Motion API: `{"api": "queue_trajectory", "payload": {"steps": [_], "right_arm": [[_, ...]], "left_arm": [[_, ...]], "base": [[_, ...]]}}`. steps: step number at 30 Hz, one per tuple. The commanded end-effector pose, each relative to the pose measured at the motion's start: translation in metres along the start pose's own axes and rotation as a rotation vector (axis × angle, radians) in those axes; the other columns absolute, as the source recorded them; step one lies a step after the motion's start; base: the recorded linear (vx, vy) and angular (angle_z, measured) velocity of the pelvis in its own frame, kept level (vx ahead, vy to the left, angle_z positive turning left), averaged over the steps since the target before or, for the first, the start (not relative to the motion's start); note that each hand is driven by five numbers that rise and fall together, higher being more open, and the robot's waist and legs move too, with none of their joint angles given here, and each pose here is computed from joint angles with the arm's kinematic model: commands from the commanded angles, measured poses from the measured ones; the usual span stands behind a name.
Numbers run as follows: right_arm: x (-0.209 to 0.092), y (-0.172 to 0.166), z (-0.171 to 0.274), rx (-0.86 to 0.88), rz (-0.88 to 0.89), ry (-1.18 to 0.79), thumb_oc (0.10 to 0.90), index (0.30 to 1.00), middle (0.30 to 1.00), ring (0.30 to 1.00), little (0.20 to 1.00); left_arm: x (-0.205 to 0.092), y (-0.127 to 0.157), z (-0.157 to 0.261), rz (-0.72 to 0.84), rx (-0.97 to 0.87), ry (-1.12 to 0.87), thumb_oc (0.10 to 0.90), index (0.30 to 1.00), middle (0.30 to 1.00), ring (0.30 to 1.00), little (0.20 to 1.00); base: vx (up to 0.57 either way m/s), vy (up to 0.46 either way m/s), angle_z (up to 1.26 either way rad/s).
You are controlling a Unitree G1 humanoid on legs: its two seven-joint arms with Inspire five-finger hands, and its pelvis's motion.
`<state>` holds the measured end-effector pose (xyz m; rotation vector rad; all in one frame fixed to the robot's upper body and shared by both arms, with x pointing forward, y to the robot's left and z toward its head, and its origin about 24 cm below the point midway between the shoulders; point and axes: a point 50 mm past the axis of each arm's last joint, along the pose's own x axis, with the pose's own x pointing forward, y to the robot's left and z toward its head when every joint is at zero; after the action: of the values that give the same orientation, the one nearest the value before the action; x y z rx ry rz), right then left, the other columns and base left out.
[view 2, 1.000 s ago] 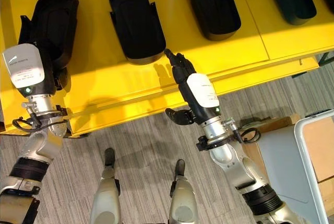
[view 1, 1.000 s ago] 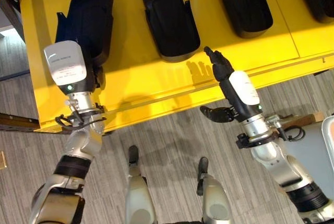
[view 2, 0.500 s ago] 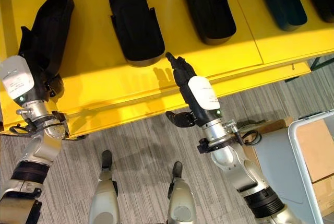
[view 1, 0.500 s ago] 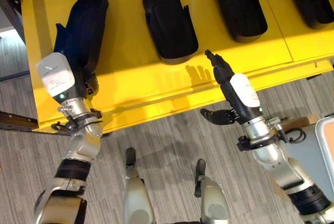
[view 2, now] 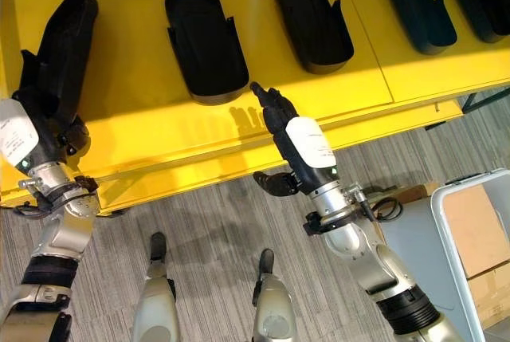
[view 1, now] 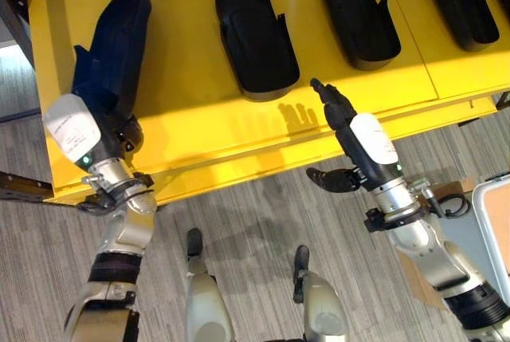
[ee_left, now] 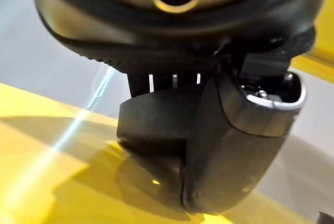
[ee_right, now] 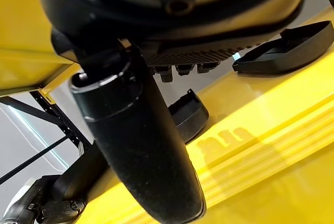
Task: Move parts from the plastic box to the shelf.
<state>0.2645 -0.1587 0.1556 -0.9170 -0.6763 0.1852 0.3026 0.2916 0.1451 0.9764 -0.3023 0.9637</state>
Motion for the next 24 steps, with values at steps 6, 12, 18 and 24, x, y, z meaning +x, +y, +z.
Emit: {"api": "queue_trajectory", "payload": {"steps": [6, 12, 18, 24], "right_arm": [[0.007, -0.033, 0.028, 0.035, -0.164, -0.152, 0.9, 1.0, 1.0, 1.0, 1.0], [0.006, -0.033, 0.027, 0.026, -0.158, -0.148, 0.9, 1.0, 1.0, 1.0, 1.0], [0.005, -0.034, 0.025, 0.024, -0.157, -0.141, 0.9, 1.0, 1.0, 1.0, 1.0], [0.006, -0.035, 0.027, 0.027, -0.164, -0.153, 0.9, 1.0, 1.0, 1.0, 1.0]], "left_arm": [[-0.01, 0.02, -0.054, 0.06, 0.11, 0.161, 0.4, 0.3, 0.3, 0.3, 0.3], [-0.01, 0.023, -0.054, 0.073, 0.11, 0.164, 0.4, 0.3, 0.3, 0.3, 0.3], [-0.012, 0.022, -0.054, 0.057, 0.115, 0.153, 0.4, 0.3, 0.3, 0.3, 0.3], [-0.007, 0.018, -0.044, 0.046, 0.108, 0.118, 0.4, 0.3, 0.3, 0.3, 0.3]], "base": [[0.0, 0.0, 0.0], [0.0, -0.001, 0.02], [0.0, 0.0, 0.01], [0.0, 0.0, 0.0]]}}
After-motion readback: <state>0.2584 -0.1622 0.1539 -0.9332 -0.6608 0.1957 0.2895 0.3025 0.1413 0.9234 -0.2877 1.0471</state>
